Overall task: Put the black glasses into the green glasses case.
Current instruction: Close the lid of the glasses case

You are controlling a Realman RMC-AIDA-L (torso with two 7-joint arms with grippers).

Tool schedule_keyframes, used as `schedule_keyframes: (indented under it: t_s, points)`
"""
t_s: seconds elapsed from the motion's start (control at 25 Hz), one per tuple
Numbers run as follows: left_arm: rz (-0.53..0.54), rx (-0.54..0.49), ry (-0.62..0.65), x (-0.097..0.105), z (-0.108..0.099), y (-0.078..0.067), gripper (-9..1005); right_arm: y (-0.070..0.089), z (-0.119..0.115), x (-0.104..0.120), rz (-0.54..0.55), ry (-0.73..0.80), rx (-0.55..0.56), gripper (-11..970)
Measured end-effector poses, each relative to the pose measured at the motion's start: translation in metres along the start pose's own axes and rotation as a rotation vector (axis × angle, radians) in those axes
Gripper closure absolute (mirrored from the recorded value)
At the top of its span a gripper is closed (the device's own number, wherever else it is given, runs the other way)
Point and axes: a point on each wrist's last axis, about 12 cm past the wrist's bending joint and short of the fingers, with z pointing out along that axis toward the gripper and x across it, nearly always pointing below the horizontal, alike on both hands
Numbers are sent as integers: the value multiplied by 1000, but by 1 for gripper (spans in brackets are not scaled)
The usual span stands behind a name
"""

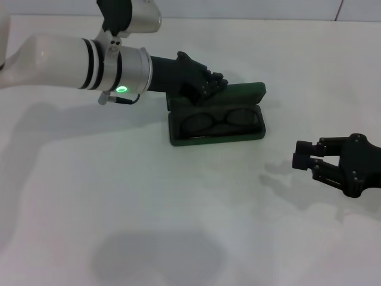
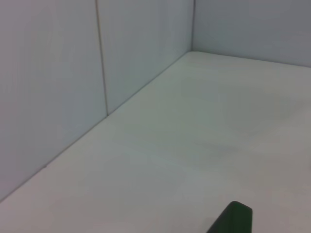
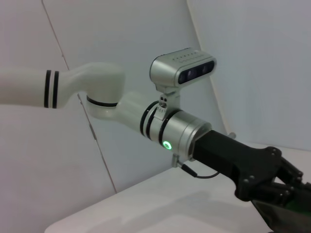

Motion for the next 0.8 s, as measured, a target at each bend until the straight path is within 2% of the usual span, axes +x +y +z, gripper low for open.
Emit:
schedule_keyframes:
  t_s: [0.12,0.32,0.64,0.8]
  points:
    - [0,19,4,2,1,-4,760,0,-2,2,8,-10,10,706]
    - [-5,60,19,8,2,-11,956,0,-4,5,13,-28,20,704]
    - [-1,124,63,26,10,-32,965,0,-4,5,5,-31,13,701]
    - [16,139,2,23,8,-41,962,2,-8,6,5,-41,12,700]
